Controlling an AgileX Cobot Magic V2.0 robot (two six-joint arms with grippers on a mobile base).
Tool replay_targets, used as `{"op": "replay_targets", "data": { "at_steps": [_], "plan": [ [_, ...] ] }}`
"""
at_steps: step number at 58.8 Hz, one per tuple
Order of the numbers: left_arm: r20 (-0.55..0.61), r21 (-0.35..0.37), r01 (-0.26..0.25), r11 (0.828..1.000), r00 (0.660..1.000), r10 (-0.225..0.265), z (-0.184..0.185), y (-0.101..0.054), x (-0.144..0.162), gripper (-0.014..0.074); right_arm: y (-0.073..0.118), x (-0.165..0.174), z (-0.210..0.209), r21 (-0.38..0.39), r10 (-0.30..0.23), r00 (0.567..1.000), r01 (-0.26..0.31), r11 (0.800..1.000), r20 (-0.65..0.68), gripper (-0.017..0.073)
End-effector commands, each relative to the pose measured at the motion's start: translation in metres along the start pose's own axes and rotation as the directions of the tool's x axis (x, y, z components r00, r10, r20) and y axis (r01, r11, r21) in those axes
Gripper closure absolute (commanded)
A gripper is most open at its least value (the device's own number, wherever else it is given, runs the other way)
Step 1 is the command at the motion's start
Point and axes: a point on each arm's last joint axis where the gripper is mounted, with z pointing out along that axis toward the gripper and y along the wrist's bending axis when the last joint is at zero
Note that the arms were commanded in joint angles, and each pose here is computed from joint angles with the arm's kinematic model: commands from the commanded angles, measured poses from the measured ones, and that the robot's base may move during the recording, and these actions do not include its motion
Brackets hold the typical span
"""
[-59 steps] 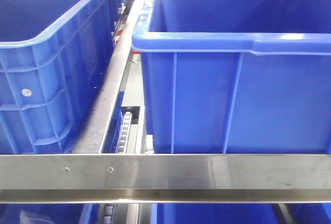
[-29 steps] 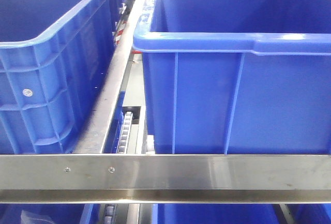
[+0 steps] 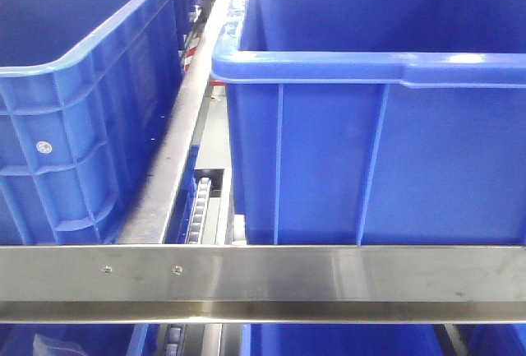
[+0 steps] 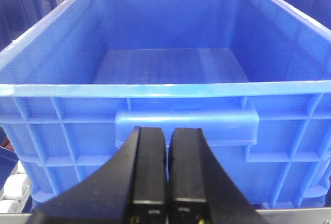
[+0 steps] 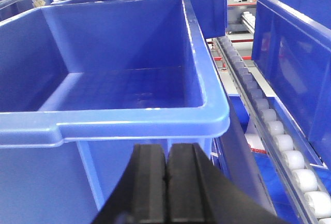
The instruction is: Pick red cube and place on left shelf
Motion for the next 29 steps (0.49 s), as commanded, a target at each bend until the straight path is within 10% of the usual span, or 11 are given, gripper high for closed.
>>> {"op": "replay_targets", "data": {
  "at_steps": [1,29],
  "plan": [
    [0.081,0.007,0.008,1.0,0.997,-0.009,-0.0002,-0.0003,-0.0011,0.0492,0.0015,-0.0153,-0.0031,-0.007,-0.017,0.991,0.018,1.0,0.133,0.0503],
    [0.081,0.006,0.002,1.0,0.997,-0.002,-0.0002,-0.0003,-0.0011,0.0492,0.0015,-0.0153,-0.0031,-0.007,-0.017,0.991,0.018,1.0,0.133,0.0503]
  ]
}}
